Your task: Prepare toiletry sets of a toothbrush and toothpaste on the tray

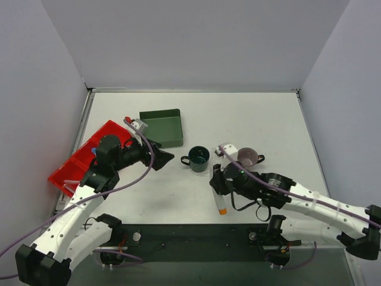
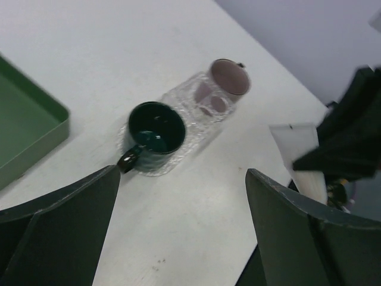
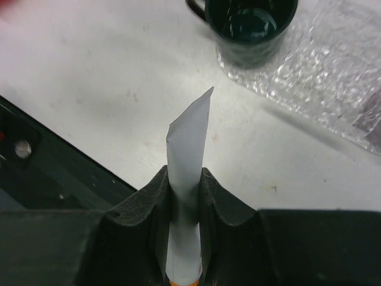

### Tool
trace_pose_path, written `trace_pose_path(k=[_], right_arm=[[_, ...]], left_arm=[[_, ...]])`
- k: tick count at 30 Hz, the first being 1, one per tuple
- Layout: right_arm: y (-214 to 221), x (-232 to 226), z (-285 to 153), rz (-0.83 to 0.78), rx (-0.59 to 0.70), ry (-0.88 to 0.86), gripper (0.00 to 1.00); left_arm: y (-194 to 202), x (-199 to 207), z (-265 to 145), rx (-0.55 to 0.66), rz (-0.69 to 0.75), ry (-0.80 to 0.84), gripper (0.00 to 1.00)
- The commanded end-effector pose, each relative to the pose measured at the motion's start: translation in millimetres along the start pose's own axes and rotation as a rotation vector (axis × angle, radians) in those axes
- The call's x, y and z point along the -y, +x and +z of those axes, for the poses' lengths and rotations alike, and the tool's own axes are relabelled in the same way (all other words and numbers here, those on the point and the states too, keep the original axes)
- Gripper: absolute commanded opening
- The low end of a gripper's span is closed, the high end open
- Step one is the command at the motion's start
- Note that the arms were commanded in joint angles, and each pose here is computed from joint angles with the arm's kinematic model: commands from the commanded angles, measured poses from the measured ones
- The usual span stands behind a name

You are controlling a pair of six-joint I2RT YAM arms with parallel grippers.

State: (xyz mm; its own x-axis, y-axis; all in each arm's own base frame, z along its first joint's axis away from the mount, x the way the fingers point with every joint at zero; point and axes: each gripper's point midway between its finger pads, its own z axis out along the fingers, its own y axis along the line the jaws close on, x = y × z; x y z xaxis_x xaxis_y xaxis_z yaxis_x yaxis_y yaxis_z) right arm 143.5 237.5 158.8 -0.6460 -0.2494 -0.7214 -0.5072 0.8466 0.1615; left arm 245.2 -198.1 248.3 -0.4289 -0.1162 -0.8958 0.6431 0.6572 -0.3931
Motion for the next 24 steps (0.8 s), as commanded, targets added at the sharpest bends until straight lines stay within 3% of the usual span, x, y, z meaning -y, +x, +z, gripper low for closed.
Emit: trace_pose_path(k=[1,8,13,20,24], right_arm=[[-56,-9,-15,0.097,0.213,-0.199,0.09],[-114,-36,-46,0.122,0.420,-0.448,0.09],[-134,-61,-71,0.105,0.512,-0.615,0.09],[-141,-72,-92,0.114,0.585,-0.723,0.09],[-144,-74,-96,0.121,0.611,-0.744,0.10]], left_arm=[[-17,78,2,0.047,0.073,0.430,0.97],[14,151,9,-0.080,0.070,0.682,0.97],[29,167,17,-0.131,0.025,0.725,0.97],[27,190,15,-0.093,-0.060,0.807,0.97],[30,206,13,-0.095,-0.144,0.851,0.93]])
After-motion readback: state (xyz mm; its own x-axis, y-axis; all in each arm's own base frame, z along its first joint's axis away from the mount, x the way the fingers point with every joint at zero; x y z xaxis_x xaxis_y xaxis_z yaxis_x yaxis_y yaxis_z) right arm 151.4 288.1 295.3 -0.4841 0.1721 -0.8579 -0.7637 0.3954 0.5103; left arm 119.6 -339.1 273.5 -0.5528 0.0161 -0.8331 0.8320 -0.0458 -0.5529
